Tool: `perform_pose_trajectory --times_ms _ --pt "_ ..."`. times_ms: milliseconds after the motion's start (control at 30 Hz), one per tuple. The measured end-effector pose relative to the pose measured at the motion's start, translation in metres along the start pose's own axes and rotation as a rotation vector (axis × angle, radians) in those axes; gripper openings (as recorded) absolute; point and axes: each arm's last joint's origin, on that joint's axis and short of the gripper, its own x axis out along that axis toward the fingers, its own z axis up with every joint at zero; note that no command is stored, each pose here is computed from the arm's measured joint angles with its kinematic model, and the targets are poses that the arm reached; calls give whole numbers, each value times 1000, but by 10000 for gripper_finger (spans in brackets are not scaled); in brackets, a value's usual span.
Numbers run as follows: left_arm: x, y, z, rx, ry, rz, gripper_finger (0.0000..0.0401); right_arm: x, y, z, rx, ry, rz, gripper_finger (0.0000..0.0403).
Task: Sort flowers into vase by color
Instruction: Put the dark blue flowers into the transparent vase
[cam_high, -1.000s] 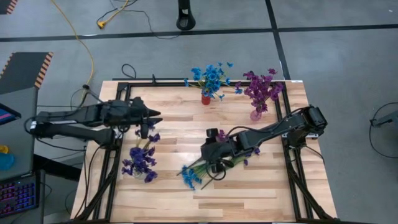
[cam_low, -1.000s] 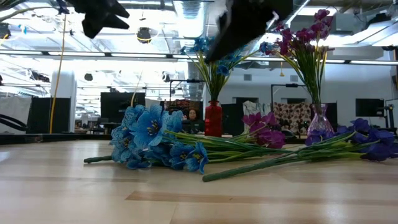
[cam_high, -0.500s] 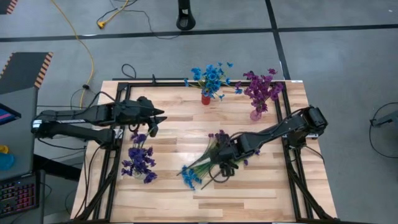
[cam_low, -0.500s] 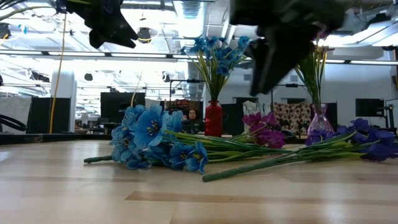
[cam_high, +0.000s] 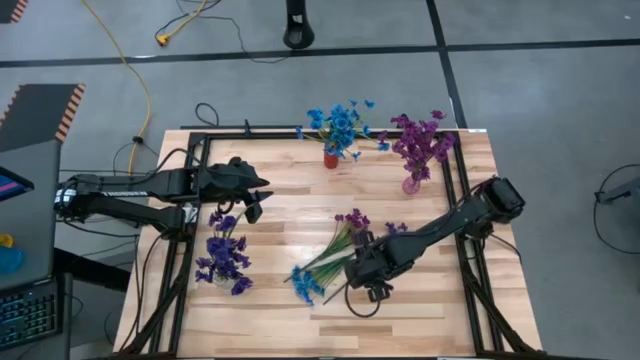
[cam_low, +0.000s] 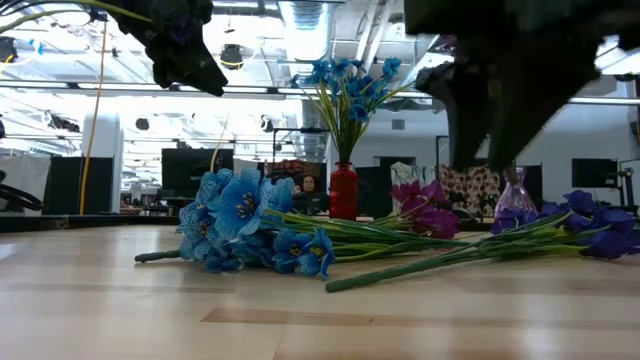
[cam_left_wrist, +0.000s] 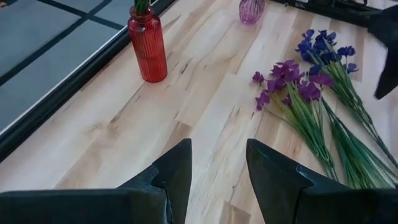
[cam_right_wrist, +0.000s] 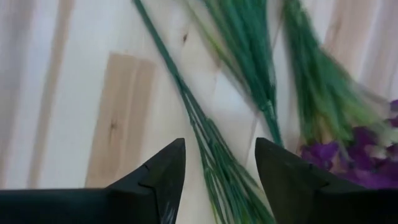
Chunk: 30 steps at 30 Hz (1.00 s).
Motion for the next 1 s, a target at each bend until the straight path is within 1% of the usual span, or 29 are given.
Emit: perform_pose_trajectory --times_ms 233,533,733,867,1000 --pt "0 0 0 0 0 0 140 28 2 -3 -10 108 1 200" --pt "0 0 0 0 0 0 140 46 -7 -8 9 206 -15 198" --pt "0 0 0 0 1 1 140 56 -16 -10 41 268 47 190" --pt "0 0 0 0 1 1 140 58 -21 -12 56 298 66 168" --pt "0 0 0 1 1 1 140 58 -23 -12 62 307 67 130"
